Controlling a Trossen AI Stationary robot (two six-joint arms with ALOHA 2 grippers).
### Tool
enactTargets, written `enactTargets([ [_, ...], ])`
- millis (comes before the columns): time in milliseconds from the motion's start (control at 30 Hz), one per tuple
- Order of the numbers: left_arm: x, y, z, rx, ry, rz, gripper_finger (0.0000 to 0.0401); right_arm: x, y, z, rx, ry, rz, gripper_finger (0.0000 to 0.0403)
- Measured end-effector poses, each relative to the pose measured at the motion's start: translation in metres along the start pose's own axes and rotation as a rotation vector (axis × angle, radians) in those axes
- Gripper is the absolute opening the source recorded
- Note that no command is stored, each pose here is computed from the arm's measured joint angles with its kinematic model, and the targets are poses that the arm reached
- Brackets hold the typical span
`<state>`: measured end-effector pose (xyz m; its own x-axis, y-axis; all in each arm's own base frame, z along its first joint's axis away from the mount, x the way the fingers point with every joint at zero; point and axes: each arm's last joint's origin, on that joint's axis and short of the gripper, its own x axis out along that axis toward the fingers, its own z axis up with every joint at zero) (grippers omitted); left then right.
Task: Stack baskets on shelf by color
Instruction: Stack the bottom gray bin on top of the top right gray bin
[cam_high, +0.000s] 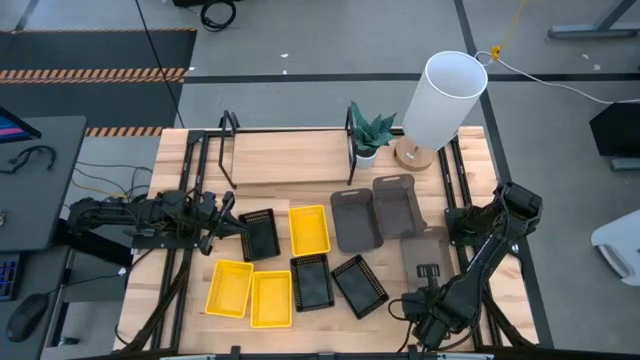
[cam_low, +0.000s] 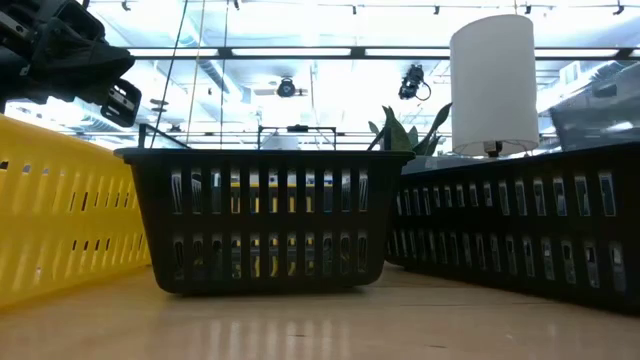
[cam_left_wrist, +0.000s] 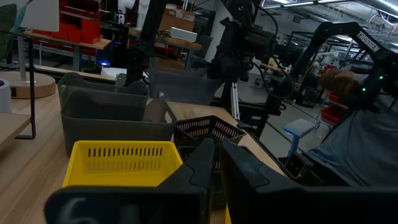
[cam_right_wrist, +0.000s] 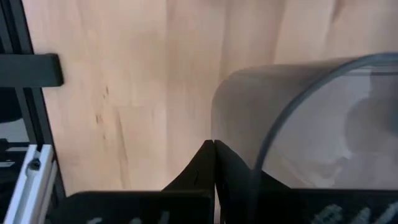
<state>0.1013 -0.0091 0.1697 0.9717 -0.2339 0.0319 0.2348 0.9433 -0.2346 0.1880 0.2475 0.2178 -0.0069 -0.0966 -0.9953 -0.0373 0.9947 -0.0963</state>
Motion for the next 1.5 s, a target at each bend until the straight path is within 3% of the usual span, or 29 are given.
enactTargets([
  [367, 0.000, 0.000, 0.000, 0.000, 0.000, 0.000, 0.0039, -0.028, -0.010, 0.002, -0.132, -0.044, -0.083, 0.0005],
  [833, 0.000, 0.000, 0.000, 0.000, 0.000, 0.000, 0.0031, -0.062, -0.063, 0.013, -0.146, -0.175, -0.112, 0.0005],
  [1233, 0.000, 0.000, 0.000, 0.000, 0.000, 0.000, 0.0035, -0.038, -0.116, 0.029, -0.135, -0.132, -0.178, 0.0005],
  [1500, 0.000, 0.000, 0.000, 0.000, 0.000, 0.000, 0.0031, -0.020, -0.146, 0.026, -0.118, -0.092, -0.196, 0.0005],
])
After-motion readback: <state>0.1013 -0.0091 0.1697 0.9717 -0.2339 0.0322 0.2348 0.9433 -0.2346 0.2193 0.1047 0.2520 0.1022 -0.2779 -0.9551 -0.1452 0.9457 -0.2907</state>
